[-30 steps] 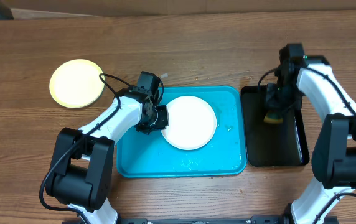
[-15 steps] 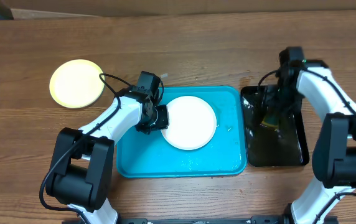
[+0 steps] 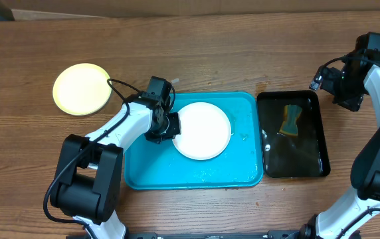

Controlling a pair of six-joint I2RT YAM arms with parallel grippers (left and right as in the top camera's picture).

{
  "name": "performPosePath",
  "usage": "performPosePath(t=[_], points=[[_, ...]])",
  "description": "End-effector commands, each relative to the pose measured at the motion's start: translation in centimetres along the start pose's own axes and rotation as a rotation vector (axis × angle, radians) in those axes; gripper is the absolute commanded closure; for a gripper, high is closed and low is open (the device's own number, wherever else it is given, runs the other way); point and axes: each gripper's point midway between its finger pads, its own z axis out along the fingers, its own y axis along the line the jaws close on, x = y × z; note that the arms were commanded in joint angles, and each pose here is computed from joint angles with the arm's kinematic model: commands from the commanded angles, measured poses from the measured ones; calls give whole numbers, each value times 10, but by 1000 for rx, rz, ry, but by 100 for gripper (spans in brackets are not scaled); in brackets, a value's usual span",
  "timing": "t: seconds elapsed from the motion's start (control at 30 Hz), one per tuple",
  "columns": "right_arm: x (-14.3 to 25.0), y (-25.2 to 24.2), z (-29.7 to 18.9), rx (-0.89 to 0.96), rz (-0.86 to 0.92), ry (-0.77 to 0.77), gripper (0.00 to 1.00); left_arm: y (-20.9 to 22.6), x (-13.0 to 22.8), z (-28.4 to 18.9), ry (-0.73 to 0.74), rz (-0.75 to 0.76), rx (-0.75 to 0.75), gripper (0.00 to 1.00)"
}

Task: Clean dirty plates on tray and stack at the side
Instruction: 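Return the sponge to the black tray, release, and raise the right arm, then lift the white plate rim with the left gripper and swing it right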

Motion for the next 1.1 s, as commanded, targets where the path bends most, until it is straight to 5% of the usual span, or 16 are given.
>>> performPosePath(t=[0.0,0.23,0.57,0.77,1.07], points=[[-10,4,-9,-20,4,-43,0,3,1,2,36,12,-32,96],[-36,-10,-22,-208,180,-94,0,2,-32,-42,-29,58,-141,96],[-43,-101,-35,-146,374,-131,0,-28,-66,-90,-118,101,-93,96],[-45,-125,-40,-137,424,-153,0,-69,-91,-120,-240,155,-22,96],[-45,-125,-40,-137,424,-153,0,-160,-82,-125,-410,347,17,96]])
